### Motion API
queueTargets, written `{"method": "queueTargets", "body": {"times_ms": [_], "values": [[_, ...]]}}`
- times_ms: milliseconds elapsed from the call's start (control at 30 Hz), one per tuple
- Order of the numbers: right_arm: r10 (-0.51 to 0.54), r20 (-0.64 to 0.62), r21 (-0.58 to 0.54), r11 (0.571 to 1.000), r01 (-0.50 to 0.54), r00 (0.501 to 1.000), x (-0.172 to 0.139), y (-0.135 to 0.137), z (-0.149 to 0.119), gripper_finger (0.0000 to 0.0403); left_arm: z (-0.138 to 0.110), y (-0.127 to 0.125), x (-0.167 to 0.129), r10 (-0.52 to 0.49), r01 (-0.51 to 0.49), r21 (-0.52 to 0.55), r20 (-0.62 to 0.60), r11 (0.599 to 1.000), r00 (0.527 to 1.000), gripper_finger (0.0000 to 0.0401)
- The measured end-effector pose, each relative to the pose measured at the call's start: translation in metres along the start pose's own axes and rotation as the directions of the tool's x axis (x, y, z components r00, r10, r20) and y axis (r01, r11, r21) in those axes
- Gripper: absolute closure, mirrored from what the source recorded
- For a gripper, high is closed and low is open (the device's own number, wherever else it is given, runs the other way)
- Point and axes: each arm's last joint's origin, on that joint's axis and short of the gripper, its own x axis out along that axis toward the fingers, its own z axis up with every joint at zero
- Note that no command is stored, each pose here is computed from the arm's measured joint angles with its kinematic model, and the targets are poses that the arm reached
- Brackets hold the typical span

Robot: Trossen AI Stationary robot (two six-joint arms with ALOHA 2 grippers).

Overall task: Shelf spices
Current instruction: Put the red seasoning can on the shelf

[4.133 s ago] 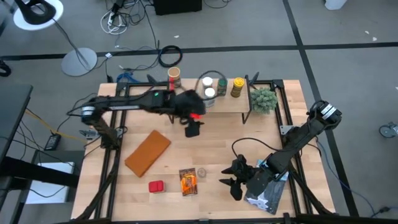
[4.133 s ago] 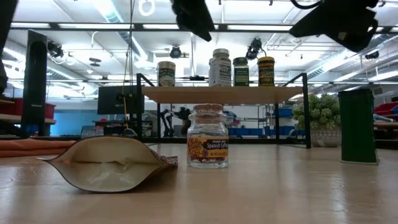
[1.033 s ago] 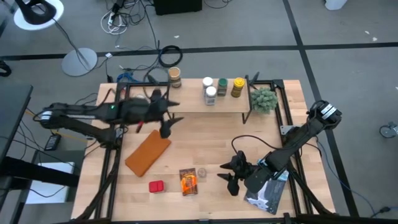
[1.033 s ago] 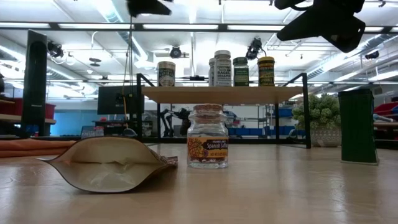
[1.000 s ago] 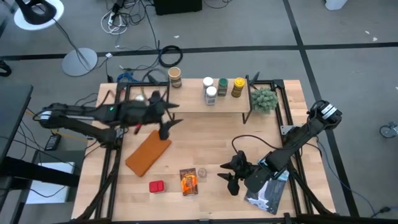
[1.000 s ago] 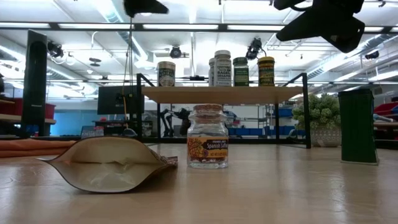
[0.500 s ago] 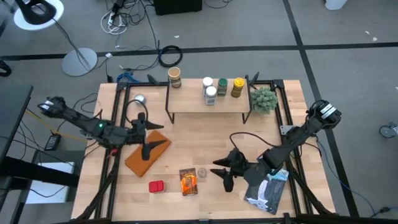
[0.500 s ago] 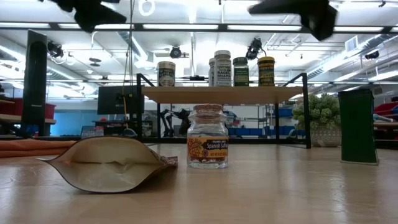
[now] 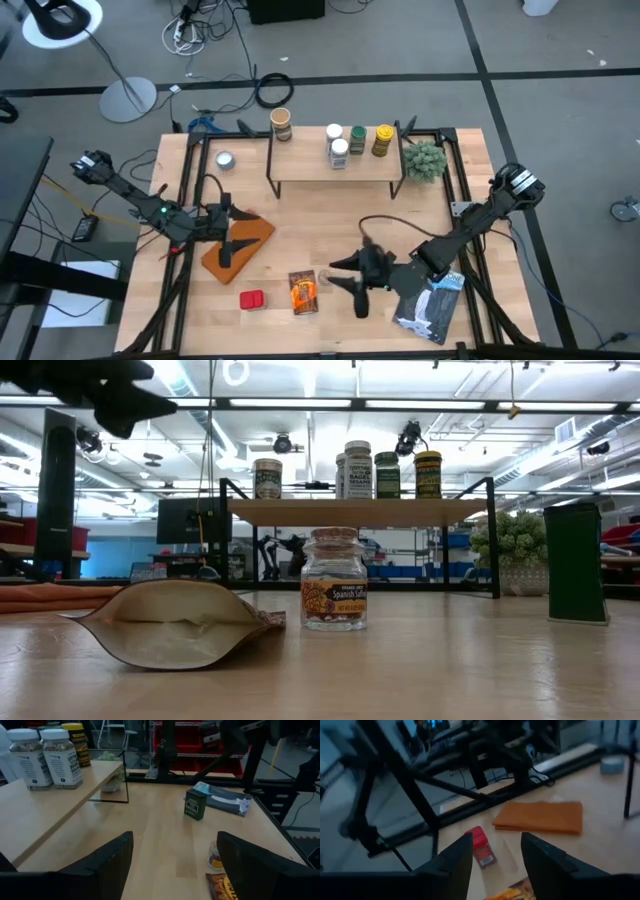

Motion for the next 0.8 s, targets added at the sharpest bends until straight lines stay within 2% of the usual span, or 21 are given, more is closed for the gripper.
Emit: {"method": "queueTargets", "body": {"times_ms": [167, 400, 667, 800], "values": [[0.017, -0.059, -0.153, 0.988, -0.026, 0.998, 0.048, 0.017, 0.005, 0.0237, -0.011, 0.004, -0.003, -0.002, 0.002, -0.004, 0.004, 1.000, 1.000, 0.0109], [-0.081, -0.212, -0.337, 0.942, 0.005, 0.974, 0.118, 0.020, 0.004, 0.0238, -0.013, 0.003, -0.003, -0.038, 0.038, -0.004, -0.011, 0.999, 0.999, 0.0109], [0.011, -0.324, -0.401, 0.904, -0.148, 0.946, 0.183, 0.022, 0.002, 0.0236, -0.013, 0.003, -0.003, -0.071, 0.071, 0.005, -0.024, 0.997, 0.997, 0.0109], [0.014, -0.391, -0.417, 0.889, -0.191, 0.920, 0.205, 0.018, -0.007, 0.0230, -0.013, 0.003, -0.003, -0.071, 0.071, 0.005, -0.024, 0.997, 0.997, 0.0109]]}}
